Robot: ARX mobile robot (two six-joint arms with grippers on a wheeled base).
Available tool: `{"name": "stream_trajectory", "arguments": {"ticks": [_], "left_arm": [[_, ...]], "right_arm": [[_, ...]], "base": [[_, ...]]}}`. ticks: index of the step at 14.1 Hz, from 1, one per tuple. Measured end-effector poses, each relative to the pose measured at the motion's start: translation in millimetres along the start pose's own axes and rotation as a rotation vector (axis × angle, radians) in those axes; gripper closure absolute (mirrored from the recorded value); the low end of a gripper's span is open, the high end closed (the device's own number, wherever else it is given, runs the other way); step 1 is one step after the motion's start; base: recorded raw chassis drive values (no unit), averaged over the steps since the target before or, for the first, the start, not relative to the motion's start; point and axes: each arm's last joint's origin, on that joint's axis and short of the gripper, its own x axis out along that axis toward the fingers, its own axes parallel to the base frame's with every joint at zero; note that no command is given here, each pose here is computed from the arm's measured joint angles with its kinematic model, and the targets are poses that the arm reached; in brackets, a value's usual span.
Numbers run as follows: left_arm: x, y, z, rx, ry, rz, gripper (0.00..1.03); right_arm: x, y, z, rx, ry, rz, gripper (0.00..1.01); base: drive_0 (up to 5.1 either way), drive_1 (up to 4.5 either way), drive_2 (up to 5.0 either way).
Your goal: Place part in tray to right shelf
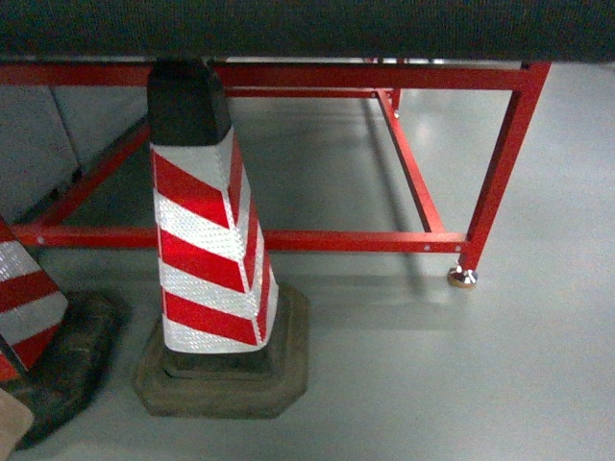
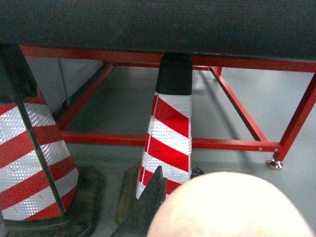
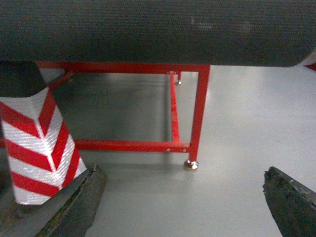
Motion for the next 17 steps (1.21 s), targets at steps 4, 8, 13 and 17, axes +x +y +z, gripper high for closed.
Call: {"name": "stream_trajectory", "arguments": {"ticks": [4, 8, 13, 17], "left_arm": [[0.0, 0.0, -0.2, 0.001, 0.001, -0.001, 0.91], [0.0, 0.0, 0.0, 0.000, 0.000, -0.001, 0.91], [0.0, 0.0, 0.0, 0.000, 0.000, -0.001, 0.91], [0.0, 0.0, 0.0, 0.000, 0.000, -0.001, 0.91]], "right_arm": [[0.0, 0.0, 0.0, 0.000, 0.000, 0.000, 0.03], [0.0, 0.0, -0.1, 0.000, 0.001, 0.000, 0.03], [0.0, 0.0, 0.0, 0.000, 0.000, -0.001, 0.03], [0.0, 0.0, 0.2, 0.000, -0.002, -0.001, 0.03]], "base": [[0.0, 4.34, -4.3], [0.0, 4.34, -4.3], [0.0, 4.34, -4.3], [0.0, 2.17, -2.2]]}}
